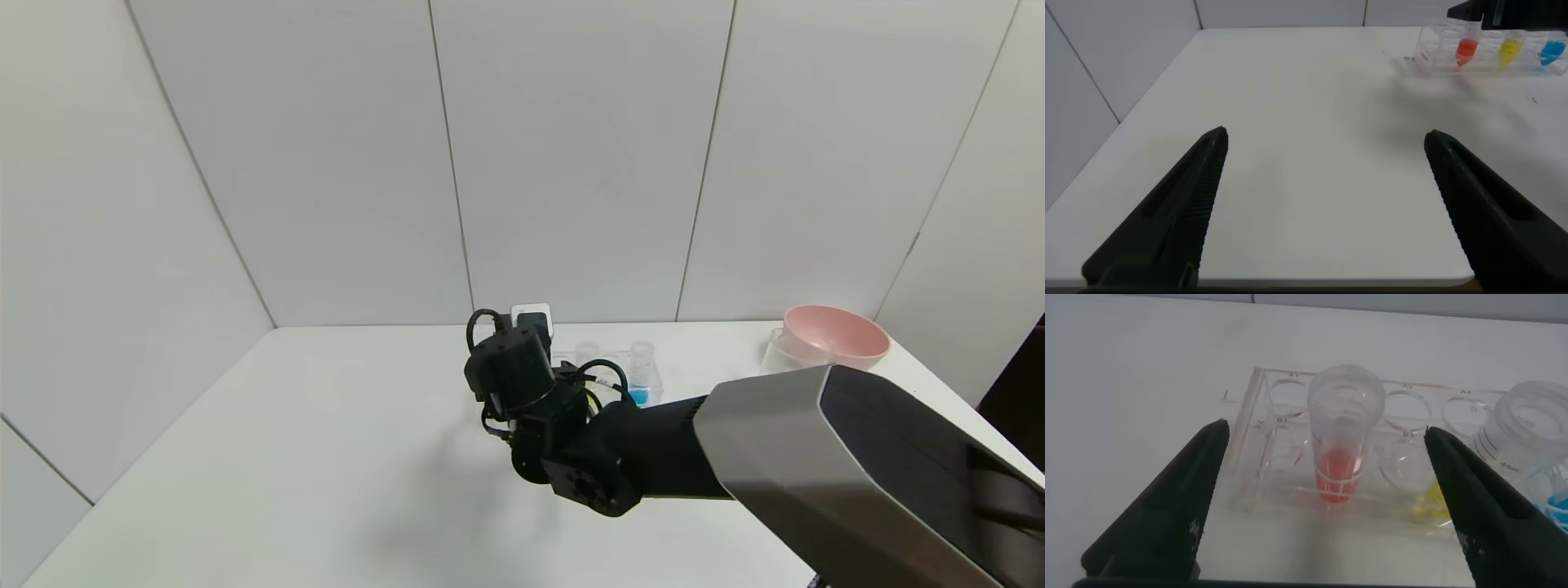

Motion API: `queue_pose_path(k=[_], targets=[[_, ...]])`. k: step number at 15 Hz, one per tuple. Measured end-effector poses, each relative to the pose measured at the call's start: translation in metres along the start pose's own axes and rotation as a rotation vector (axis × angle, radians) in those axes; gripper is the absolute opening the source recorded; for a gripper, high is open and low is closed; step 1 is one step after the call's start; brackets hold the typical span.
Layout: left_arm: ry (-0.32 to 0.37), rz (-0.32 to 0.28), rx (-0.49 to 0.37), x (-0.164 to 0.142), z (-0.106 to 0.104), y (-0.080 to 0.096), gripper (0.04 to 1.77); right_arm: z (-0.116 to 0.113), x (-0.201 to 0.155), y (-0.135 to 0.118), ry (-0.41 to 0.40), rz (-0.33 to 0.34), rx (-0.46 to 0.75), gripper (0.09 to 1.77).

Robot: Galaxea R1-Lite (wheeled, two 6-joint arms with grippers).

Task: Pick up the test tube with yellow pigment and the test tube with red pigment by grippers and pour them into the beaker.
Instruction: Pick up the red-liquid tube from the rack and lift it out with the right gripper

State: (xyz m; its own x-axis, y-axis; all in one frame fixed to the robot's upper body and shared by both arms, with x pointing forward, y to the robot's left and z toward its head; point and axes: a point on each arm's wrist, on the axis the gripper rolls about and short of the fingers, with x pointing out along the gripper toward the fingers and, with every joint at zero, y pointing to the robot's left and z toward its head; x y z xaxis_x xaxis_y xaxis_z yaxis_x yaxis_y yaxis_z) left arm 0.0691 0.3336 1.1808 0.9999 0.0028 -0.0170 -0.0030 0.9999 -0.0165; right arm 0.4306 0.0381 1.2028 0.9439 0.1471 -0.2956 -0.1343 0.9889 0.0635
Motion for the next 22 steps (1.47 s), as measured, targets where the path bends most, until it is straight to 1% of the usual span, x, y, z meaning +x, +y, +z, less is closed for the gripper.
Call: queue_pose_path(k=[6,17,20,22], targets=[[0.000,0.000,0.000,0.000,0.000,0.000,1.72,-0.006,0.015,0.000,-0.006,-0.013,-0.011,1.71],[0.000,0.000,0.000,0.000,0.000,0.000,1.72,-0.007,0.018,-0.003,-0.003,-0.019,-0.013,1.71],[0.000,0.000,0.000,0.000,0.000,0.000,1.72,-0.006,0.017,-0.003,-0.003,-0.018,-0.014,1.22],[0.000,0.000,0.000,0.000,0.000,0.000,1.72,-0.006,0.016,-0.003,-0.002,-0.018,-0.015,0.96]])
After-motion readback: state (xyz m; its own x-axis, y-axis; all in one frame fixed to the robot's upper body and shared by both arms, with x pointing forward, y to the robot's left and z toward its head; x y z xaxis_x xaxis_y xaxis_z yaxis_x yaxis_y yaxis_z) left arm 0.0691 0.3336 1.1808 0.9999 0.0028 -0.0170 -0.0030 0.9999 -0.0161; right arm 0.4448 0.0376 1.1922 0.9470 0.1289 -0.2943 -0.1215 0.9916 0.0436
